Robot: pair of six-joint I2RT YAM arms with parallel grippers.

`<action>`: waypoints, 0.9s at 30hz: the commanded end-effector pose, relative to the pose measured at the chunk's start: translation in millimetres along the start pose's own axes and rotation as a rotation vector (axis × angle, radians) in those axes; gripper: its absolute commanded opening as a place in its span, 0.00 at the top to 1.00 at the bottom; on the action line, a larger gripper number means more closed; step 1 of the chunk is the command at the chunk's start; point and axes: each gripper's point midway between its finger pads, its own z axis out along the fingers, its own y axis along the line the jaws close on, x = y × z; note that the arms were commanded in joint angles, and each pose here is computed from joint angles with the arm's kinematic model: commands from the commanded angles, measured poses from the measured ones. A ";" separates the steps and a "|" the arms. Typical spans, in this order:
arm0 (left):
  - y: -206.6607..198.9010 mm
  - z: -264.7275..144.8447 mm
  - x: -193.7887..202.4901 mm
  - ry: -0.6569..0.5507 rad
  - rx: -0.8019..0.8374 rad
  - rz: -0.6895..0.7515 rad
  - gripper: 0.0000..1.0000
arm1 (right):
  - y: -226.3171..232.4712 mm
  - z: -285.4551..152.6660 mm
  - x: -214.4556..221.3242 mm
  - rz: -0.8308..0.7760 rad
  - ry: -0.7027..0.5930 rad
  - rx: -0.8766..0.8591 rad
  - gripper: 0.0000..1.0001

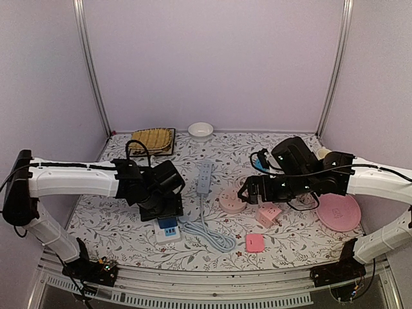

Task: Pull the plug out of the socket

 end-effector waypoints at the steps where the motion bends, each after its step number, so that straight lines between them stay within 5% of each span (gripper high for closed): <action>1: 2.5 12.0 -0.4 -0.007 -0.139 0.001 0.14 | 5.5 -1.1 4.8 -0.056 0.006 -0.060 0.01; 8: -7.5 26.9 -4.3 -0.009 -0.181 -0.009 0.17 | 6.5 1.9 9.0 -0.105 0.021 -0.079 0.01; 18: -26.1 26.7 -5.9 -0.007 -0.132 0.000 0.54 | 11.5 3.0 0.1 -0.150 0.020 -0.098 0.01; 27: -68.7 12.5 5.8 -0.012 -0.046 0.039 0.61 | 14.5 2.5 1.1 -0.147 0.034 -0.120 0.01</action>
